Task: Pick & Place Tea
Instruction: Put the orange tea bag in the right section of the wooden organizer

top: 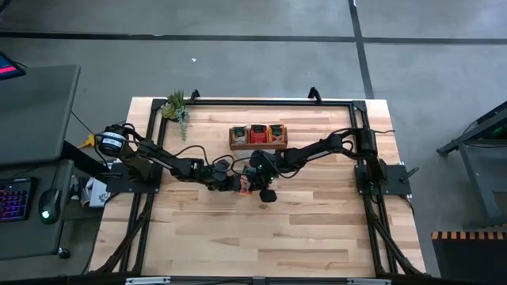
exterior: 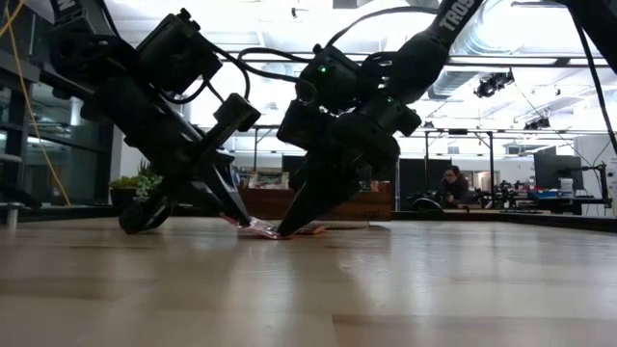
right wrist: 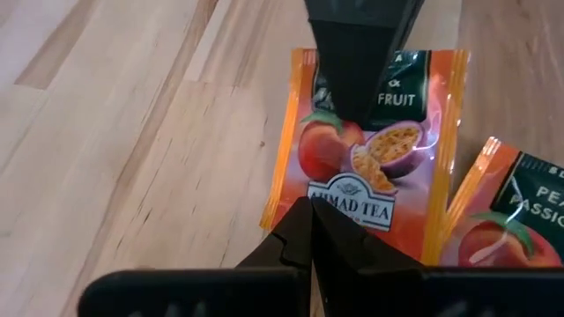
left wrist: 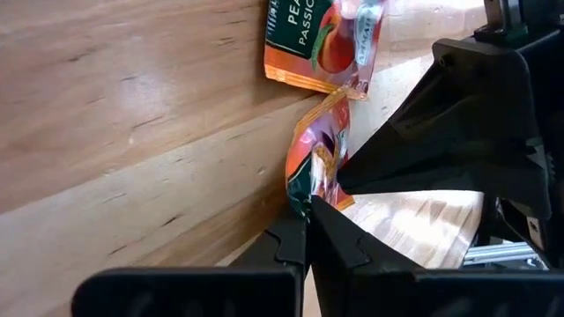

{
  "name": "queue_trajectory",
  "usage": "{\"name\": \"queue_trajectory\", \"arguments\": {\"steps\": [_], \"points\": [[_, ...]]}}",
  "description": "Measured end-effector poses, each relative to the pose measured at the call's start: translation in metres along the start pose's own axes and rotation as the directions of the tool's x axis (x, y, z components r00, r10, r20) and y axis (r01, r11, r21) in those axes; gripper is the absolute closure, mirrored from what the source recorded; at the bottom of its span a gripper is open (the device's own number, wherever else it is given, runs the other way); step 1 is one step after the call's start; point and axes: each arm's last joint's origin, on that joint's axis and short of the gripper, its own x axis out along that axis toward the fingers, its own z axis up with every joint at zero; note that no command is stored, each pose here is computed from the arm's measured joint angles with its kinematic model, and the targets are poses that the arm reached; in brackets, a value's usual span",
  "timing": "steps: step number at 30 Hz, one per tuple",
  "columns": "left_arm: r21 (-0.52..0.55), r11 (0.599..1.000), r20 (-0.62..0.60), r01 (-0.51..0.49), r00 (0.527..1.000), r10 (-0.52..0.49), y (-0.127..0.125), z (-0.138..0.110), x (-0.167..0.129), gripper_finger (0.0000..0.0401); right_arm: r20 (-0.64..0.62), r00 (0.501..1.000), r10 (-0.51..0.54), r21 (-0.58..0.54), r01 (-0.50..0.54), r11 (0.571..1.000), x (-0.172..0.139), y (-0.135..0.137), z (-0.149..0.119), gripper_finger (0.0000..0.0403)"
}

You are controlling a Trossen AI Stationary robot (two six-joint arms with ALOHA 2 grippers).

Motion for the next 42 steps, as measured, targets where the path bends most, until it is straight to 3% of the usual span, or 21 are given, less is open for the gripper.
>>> {"name": "queue_trajectory", "arguments": {"steps": [7,13,22,25,34,38,42], "points": [[0.004,1.0,0.002,0.001,1.0,-0.001,0.0,0.0,0.0,0.04,0.026,1.0,0.016,-0.034,-0.015,0.999,-0.017,0.006,0.011,0.0397],[0.011,1.0,0.001,0.004,1.0,-0.004,0.0,0.0,0.0,0.0401,0.038,0.999,0.0,-0.04,0.002,0.999,-0.05,0.008,0.024,0.0401],[0.165,0.985,0.04,0.04,0.998,-0.047,-0.014,0.003,-0.013,0.0401,0.07,0.997,-0.036,-0.015,0.037,0.999,-0.121,0.018,0.041,0.0397],[0.214,0.973,0.059,0.088,0.993,-0.103,-0.03,0.005,-0.018,0.0401,0.086,0.995,-0.049,-0.008,0.05,0.999,-0.145,0.022,0.044,0.04],[0.396,0.918,0.071,0.032,0.995,-0.065,-0.064,0.029,-0.052,0.0401,0.113,0.981,-0.16,0.026,0.158,0.987,-0.206,0.031,0.043,0.0395],[0.496,0.868,0.107,-0.031,0.994,-0.026,-0.086,0.05,-0.071,0.0401,0.098,0.964,-0.246,0.052,0.241,0.969,-0.226,0.032,0.039,0.04],[0.6,0.798,0.159,-0.057,0.986,-0.05,-0.118,0.079,-0.096,0.0401,0.08,0.955,-0.287,0.084,0.28,0.956,-0.239,0.031,0.034,0.04]]}}
